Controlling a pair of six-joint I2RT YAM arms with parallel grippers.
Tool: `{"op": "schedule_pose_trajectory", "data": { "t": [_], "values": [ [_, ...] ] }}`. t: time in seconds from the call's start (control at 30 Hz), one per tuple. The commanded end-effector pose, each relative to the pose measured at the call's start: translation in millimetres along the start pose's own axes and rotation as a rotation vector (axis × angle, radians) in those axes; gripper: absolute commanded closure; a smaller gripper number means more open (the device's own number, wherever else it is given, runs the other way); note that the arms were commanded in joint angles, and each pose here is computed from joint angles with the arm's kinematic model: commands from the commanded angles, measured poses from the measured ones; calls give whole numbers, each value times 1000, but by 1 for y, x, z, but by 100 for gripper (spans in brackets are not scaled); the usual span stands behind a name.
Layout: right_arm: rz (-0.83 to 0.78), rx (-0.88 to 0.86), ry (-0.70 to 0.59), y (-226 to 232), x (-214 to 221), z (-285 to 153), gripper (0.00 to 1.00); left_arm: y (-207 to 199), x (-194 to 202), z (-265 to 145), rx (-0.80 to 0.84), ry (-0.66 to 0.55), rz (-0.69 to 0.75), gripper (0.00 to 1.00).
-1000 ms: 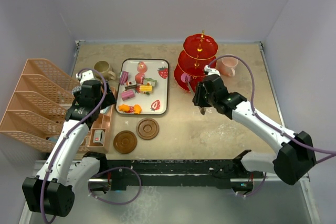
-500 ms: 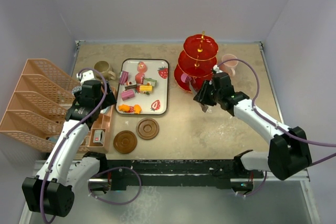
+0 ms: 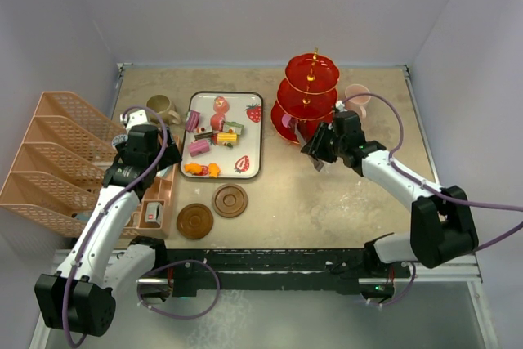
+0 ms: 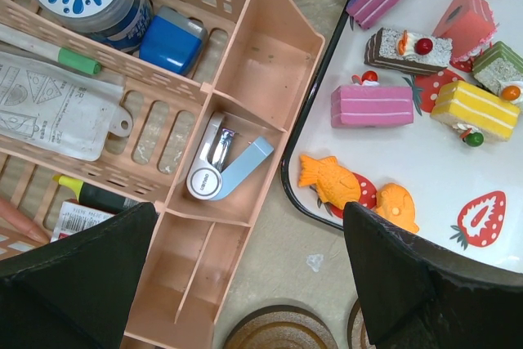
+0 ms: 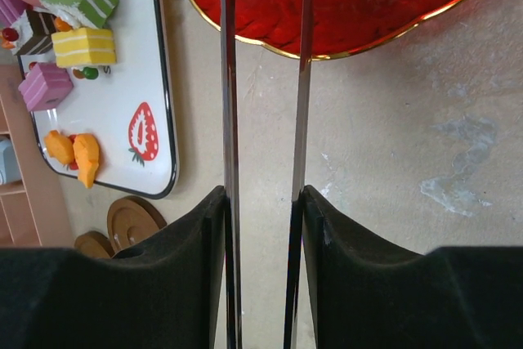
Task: Serve the afternoon tea
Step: Adjust the desert at the desert table.
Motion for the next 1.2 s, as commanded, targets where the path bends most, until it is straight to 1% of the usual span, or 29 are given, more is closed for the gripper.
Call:
{"op": "schedule_pose_trajectory", "data": {
  "t": [0.0, 0.17, 0.3, 0.4, 0.63, 0.8, 0.93, 1.03, 1.17],
  "values": [
    [10, -68, -59, 8, -13, 2, 58, -8, -16, -6, 33, -56, -31, 6],
    [0, -92, -48, 11, -17, 9, 61, -9, -16, -5, 34, -53, -28, 6],
    [-26, -96, -64, 12, -22, 11, 66, -8, -16, -5, 34, -53, -28, 6],
    [-37, -116, -92, 14, -25, 10, 67, -9, -16, -5, 34, -50, -27, 6],
    [94, -171, -177, 20, -28, 16, 68, -9, -16, -5, 36, -50, -26, 6],
    [179, -162, -248, 21, -35, 20, 67, -10, -15, -4, 38, -46, -24, 7],
    [229, -113, -262, 15, -34, 32, 66, -10, -15, -4, 39, -46, -24, 7],
    [251, -108, -309, 15, -38, 38, 66, -10, -15, -5, 41, -46, -24, 7],
    [277, -106, -298, 12, -36, 46, 65, -10, -15, -4, 43, -45, -22, 7]
  ]
}}
Point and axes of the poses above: each gripper's point midway between its finger pads, its own z axis out along the fingers, its own y axis along the line the jaws close on, x = y × z, the point moved 10 cm from there along -z, back along the fingers, and after that the axes turned 5 degrees about -z, right-handed, at the moved point
